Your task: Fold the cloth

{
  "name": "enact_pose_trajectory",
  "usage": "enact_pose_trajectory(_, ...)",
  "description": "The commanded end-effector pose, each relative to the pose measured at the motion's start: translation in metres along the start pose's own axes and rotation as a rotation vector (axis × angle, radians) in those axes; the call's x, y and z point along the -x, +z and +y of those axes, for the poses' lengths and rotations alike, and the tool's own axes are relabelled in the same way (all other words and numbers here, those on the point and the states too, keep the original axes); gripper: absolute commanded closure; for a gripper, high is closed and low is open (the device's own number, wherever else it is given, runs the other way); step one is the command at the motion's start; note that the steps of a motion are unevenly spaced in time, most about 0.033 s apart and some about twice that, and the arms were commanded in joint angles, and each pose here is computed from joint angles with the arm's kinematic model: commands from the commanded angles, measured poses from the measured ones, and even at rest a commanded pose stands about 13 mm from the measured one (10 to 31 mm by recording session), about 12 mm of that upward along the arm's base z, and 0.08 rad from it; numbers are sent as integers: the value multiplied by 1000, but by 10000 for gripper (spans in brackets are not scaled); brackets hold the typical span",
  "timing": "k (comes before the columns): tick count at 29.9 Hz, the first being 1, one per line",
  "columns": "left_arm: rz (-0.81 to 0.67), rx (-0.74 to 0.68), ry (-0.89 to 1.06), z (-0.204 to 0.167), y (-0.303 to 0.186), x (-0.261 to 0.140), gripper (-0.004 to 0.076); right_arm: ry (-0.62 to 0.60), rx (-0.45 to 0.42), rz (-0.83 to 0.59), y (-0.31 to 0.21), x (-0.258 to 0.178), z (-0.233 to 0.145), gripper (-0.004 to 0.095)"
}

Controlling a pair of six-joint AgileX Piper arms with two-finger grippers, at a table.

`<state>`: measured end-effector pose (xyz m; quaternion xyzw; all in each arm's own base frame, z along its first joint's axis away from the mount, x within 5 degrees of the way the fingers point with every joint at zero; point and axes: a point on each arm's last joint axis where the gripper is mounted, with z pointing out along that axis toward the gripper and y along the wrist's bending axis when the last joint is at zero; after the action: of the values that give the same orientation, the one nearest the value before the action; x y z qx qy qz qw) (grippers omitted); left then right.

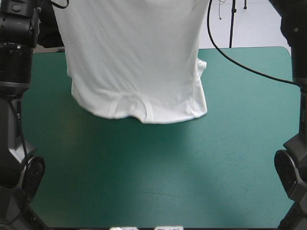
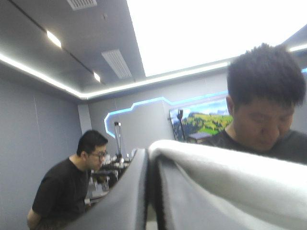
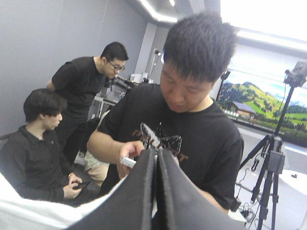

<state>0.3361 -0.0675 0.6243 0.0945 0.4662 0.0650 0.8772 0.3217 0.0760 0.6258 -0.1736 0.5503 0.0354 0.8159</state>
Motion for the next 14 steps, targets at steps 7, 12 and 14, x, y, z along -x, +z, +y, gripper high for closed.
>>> enact_pose_trajectory(7, 155, 38, -123, 13, -13, 13, 741, -41, 9, 39, -18, 16, -3, 925)
enact_pose_trajectory(12, 681, -6, -162, -13, -15, -79, 741, -28, 68, 399, 0, -45, 4, 925)
enact_pose_trajectory(14, 828, -37, -147, -24, -21, -112, 741, -18, 100, 521, 4, -69, 8, 925)
